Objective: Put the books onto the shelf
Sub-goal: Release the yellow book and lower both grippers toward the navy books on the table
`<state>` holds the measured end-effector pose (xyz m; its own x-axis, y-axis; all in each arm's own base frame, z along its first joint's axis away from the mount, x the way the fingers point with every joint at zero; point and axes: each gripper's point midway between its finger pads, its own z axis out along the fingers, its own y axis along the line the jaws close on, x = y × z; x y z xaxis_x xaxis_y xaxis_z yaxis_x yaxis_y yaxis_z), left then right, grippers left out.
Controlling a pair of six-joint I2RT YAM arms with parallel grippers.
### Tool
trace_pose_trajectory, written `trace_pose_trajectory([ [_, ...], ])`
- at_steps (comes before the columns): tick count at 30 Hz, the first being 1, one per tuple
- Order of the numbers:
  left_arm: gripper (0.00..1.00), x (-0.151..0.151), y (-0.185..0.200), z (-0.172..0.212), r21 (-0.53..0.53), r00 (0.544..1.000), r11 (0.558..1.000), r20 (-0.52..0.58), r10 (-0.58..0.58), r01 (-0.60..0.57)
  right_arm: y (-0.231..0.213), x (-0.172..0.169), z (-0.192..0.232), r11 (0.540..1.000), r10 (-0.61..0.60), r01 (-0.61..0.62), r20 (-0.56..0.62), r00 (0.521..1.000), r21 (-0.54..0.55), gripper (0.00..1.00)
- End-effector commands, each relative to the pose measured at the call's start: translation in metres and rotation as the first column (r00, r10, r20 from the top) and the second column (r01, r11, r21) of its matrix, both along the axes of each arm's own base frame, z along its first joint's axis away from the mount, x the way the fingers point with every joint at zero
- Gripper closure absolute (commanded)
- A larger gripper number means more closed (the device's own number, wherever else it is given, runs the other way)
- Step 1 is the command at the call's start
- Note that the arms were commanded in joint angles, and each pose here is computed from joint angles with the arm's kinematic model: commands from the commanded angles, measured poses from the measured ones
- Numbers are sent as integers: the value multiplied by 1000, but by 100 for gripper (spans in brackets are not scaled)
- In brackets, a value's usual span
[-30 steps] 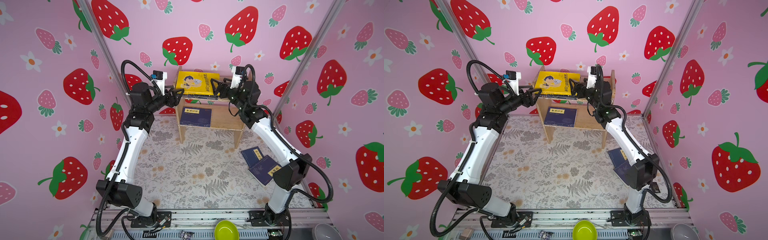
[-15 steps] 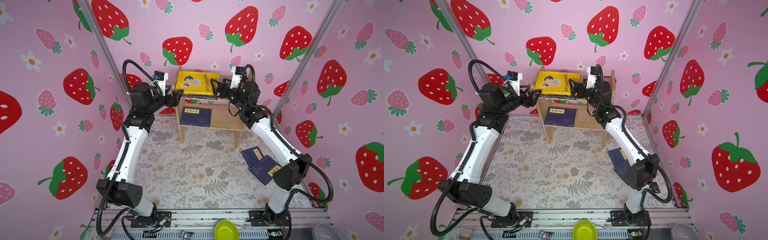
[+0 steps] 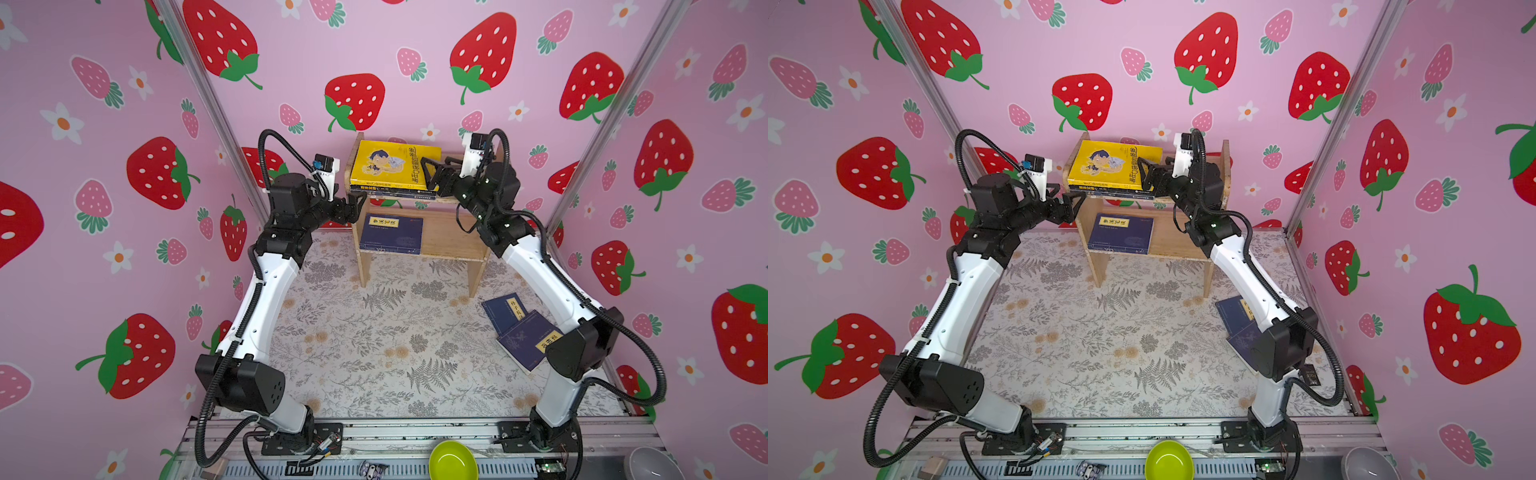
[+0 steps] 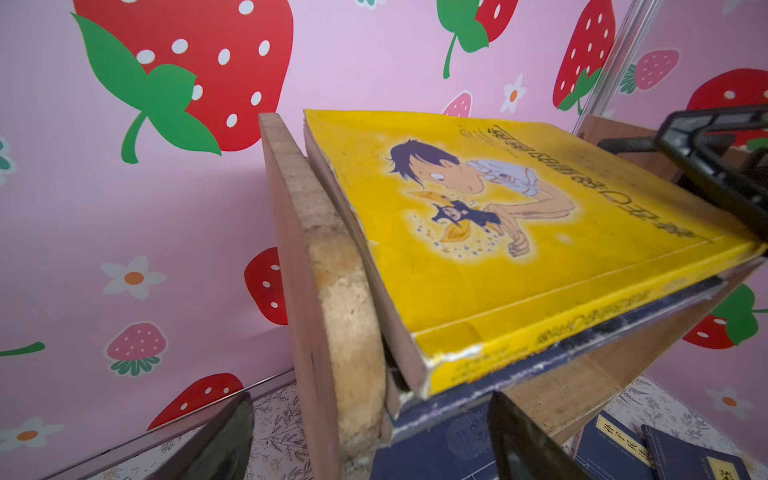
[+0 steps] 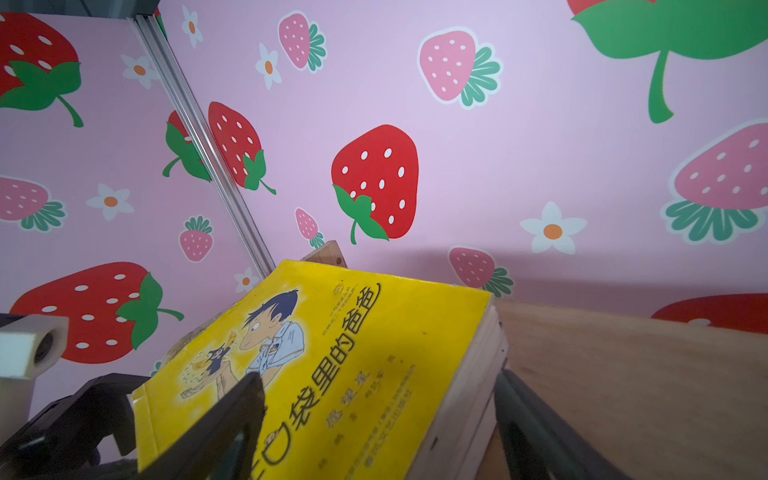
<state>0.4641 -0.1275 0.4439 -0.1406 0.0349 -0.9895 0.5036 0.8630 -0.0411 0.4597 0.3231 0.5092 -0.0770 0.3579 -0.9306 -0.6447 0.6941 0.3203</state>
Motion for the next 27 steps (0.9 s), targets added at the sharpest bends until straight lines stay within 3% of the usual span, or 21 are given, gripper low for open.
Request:
trace_pose_trajectory([
  [1,11,-10,1,18,-7,998,1000,66,-11,12,6,4,0,1000,7,-7,1,1000,0,12],
  [8,9,-31,19,21,-31,993,996,89,84,-81,-2,-13,28,1000,16,-15,71,997,-14,5],
  [15,5,-87,32,34,-111,985,987,112,132,-119,-63,-56,74,983,-164,175,161,973,-57,1],
  [19,2,-121,23,31,-215,995,976,75,58,-41,-104,-92,70,958,-248,267,163,955,-102,0],
  [22,1,-136,3,17,-345,1000,938,-7,-31,27,-150,-111,42,897,-401,419,137,906,-142,0],
  [24,0,-143,-20,-6,-400,991,915,-91,-97,53,-189,-116,6,799,-556,562,92,826,-216,0],
  [27,1,-151,-64,-52,-406,959,910,-214,-188,88,-236,-127,-46,666,-704,670,22,710,-329,0],
])
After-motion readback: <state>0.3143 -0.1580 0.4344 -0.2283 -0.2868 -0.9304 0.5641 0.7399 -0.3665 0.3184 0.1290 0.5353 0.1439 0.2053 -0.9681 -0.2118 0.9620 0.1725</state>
